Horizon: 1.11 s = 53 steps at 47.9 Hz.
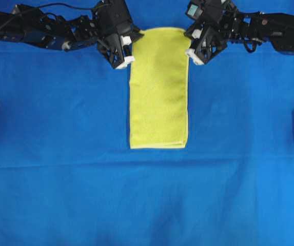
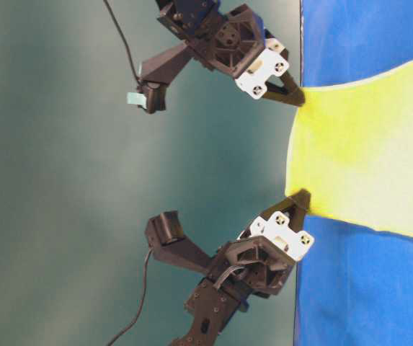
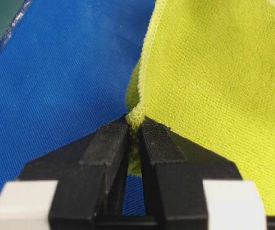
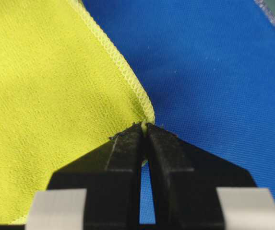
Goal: Fold the yellow towel.
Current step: 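Pull the top corners down to the bottom edge, folding the strip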
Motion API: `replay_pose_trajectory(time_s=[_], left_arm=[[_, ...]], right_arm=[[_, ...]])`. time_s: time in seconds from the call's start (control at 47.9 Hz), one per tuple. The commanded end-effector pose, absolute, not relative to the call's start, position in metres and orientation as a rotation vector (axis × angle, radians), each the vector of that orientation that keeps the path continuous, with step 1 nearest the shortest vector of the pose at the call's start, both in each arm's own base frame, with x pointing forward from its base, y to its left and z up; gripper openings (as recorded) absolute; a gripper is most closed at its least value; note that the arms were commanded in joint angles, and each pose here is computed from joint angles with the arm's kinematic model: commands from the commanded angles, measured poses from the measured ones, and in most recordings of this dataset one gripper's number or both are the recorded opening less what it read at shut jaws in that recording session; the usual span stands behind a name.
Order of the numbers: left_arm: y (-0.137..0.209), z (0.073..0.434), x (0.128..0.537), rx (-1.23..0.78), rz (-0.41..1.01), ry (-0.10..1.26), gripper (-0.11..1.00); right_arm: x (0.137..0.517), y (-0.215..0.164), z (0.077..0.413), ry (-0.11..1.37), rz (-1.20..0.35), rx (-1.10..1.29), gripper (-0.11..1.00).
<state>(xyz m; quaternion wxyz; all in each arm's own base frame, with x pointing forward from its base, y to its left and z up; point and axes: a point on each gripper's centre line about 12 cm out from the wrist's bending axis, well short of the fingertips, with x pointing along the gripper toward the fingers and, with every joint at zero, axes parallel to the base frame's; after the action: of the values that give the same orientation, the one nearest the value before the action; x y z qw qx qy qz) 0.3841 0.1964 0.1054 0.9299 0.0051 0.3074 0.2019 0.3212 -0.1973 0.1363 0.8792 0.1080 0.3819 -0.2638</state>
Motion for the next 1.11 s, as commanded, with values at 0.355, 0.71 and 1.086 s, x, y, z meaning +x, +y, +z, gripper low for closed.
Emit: replay_pose_trajectory(time_s=[0.355,0.71,1.086], left_arm=[[0.102,0.149,0.383,0.08,0.217,0.549,0.05],[0.003,0.133,0.375,0.075,-0.011,0.602,0.05],[-0.032,0.1,0.377,0.033,-0.077,0.679,0.05]], right_arm=[[0.32,-0.116,0.177,0.763,-0.411,0.208,0.03],[0.328,-0.036,0.164,0.808,-0.239,0.234,0.03],[0.335,-0.008,0.129,0.911,-0.201,0.256,0.03]])
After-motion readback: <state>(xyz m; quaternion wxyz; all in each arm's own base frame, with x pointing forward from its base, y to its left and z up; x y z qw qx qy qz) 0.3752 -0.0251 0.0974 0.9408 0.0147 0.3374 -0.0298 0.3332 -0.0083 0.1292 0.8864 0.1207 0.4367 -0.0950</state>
